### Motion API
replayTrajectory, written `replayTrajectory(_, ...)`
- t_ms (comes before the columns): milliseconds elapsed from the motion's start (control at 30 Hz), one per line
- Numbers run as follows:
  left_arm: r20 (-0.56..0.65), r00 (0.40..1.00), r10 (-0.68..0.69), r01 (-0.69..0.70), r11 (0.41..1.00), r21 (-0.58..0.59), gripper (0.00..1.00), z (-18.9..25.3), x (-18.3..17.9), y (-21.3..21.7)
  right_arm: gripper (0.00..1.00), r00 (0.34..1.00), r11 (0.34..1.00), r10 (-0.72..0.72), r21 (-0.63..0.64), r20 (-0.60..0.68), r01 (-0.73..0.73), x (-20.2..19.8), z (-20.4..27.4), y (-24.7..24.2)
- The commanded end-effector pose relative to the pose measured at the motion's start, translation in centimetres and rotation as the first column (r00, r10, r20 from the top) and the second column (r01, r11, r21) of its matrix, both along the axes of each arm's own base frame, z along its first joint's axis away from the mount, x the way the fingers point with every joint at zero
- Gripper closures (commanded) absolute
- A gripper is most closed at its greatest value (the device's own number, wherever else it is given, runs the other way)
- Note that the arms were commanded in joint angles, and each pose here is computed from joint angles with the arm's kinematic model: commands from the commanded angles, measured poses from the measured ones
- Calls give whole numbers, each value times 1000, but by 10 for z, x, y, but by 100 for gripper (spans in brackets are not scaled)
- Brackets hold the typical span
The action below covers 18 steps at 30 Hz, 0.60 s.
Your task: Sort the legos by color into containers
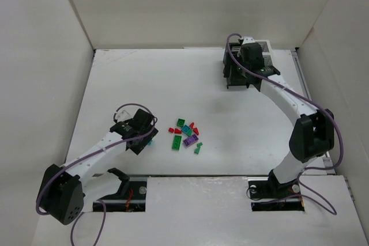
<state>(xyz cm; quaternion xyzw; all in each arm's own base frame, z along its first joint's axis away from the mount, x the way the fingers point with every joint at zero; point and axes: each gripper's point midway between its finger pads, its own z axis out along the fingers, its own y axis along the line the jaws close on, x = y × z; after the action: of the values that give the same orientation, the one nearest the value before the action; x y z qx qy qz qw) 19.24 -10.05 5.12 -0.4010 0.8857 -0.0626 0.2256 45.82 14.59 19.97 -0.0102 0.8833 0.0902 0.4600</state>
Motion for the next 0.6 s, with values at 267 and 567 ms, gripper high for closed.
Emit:
replayTrajectory(267, 2, 995, 101, -100, 992, 78, 37, -17, 14, 18, 23, 997, 999, -39, 25, 73, 37, -12, 32, -3)
replayTrajectory(567, -35, 998, 54, -54, 998, 18, 60, -30, 12, 2, 23, 994, 997, -83, 7, 72, 83, -13, 30, -12)
